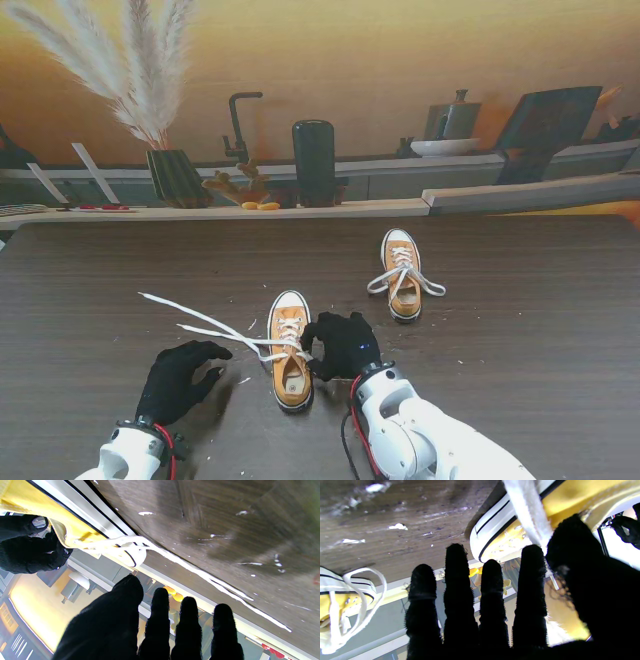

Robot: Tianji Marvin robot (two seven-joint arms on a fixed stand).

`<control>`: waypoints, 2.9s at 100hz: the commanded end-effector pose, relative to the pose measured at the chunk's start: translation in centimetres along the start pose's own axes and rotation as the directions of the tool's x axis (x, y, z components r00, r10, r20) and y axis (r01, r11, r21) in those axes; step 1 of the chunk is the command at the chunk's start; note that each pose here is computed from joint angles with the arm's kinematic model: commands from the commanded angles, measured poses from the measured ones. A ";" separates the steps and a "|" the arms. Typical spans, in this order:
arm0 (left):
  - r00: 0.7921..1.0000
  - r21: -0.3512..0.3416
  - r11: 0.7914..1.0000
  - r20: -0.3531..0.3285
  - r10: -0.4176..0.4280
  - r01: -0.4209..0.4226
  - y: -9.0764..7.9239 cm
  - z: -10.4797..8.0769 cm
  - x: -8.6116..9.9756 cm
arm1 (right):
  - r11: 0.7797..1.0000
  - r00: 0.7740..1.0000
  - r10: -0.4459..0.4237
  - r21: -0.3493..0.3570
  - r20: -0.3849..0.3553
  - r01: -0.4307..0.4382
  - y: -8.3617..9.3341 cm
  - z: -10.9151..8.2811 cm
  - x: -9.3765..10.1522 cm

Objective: Tie the shoelaces into a bow on the shoes

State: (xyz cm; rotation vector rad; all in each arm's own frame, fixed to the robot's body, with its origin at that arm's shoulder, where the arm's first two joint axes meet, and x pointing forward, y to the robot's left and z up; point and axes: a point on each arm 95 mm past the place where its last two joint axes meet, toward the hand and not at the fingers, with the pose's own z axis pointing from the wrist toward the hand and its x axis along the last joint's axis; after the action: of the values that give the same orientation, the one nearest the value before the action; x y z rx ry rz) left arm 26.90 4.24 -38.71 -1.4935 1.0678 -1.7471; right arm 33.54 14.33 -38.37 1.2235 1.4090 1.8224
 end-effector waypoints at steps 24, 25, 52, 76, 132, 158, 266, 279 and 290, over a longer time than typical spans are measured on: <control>1.000 -0.015 1.000 -0.003 -0.002 0.002 0.1 -0.1 0.2 | 0.999 1.000 0.010 0.043 0.024 -0.011 -1.1 0.8 -0.6; 1.000 -0.015 1.000 -0.003 -0.002 0.002 0.1 -0.1 0.2 | 0.999 1.000 0.011 0.044 0.025 -0.012 -1.2 0.8 -0.6; 1.000 -0.017 1.000 -0.002 0.000 0.000 0.0 -0.1 0.2 | 0.998 0.998 0.038 0.047 0.046 -0.040 -1.9 1.0 -0.7; 1.000 -0.017 1.000 -0.004 -0.001 0.001 0.0 -0.1 0.2 | 0.996 0.997 0.065 -0.062 0.043 -0.063 -0.5 0.4 -0.6; 1.000 -0.022 1.000 -0.013 -0.015 0.014 0.0 -0.2 0.3 | 0.977 0.984 0.168 -0.125 -0.057 -0.174 0.3 0.5 0.1; 1.000 -0.026 1.000 -0.014 -0.015 0.015 0.1 -0.2 0.3 | 0.982 0.987 0.150 -0.110 -0.057 -0.156 0.2 0.7 -0.2; 1.000 -0.026 1.000 -0.014 -0.014 0.014 0.0 -0.2 0.3 | 1.000 1.000 -0.012 0.001 -0.011 0.012 1.1 -0.5 0.0; 1.000 -0.025 1.000 -0.013 -0.009 0.009 0.0 -0.2 0.3 | 1.000 1.000 -0.006 0.019 -0.010 0.006 0.8 -0.4 0.1; 1.000 -0.027 1.000 -0.013 -0.008 0.008 0.0 -0.3 0.3 | 1.000 1.000 0.000 0.021 -0.016 0.000 0.7 -0.3 0.2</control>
State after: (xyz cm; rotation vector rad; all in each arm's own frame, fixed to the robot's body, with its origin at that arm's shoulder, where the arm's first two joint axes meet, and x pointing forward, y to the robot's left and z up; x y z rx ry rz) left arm 26.71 4.18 -38.63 -1.5031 1.0788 -1.7593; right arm 33.26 14.12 -37.43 1.2152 1.4226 1.8285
